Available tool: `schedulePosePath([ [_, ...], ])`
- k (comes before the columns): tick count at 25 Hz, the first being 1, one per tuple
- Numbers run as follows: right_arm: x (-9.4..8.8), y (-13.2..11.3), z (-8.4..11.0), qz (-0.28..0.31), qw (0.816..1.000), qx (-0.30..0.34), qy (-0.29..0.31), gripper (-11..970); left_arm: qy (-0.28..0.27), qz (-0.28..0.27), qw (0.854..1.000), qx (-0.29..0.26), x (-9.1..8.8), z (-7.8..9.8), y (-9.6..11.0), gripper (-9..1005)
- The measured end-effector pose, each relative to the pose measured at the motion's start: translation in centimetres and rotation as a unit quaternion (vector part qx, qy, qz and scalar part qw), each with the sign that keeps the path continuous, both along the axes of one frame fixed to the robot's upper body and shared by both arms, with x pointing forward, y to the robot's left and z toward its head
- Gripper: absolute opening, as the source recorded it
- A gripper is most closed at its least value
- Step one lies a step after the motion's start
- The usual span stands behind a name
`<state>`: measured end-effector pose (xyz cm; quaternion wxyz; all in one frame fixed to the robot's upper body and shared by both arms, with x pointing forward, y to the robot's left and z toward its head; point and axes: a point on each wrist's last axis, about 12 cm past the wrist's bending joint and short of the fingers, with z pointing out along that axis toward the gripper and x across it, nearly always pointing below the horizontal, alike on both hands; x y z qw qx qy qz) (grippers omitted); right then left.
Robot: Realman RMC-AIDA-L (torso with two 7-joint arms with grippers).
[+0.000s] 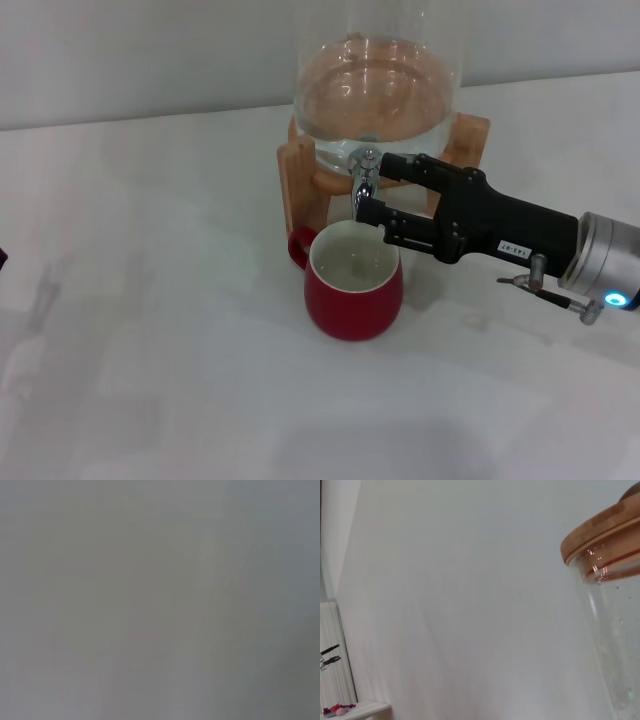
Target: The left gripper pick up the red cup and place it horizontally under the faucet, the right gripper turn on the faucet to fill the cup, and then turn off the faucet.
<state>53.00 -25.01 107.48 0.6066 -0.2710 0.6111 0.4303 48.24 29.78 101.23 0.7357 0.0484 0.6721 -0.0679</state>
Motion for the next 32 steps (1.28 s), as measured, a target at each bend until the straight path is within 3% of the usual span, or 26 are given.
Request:
schedulePosePath([
  [19, 0.0, -0.2, 0.1, -0.003, 1.0, 0.001, -0.003, 780, 0.0, -0.001, 1.0, 0.0, 0.1, 0.0, -0.1, 878],
  [24, -0.9, -0.4, 0.1, 0.012, 1.0, 0.015, -0.008, 780, 0.0, -0.001, 1.0, 0.0, 0.1, 0.0, -0.1, 878],
  [32, -1.8, -2.7, 0.7, -0.029, 0.998, 0.042, -0.029, 779, 0.001, 0.003, 1.0, -0.001, 0.0, 0.0, 0.0, 877],
])
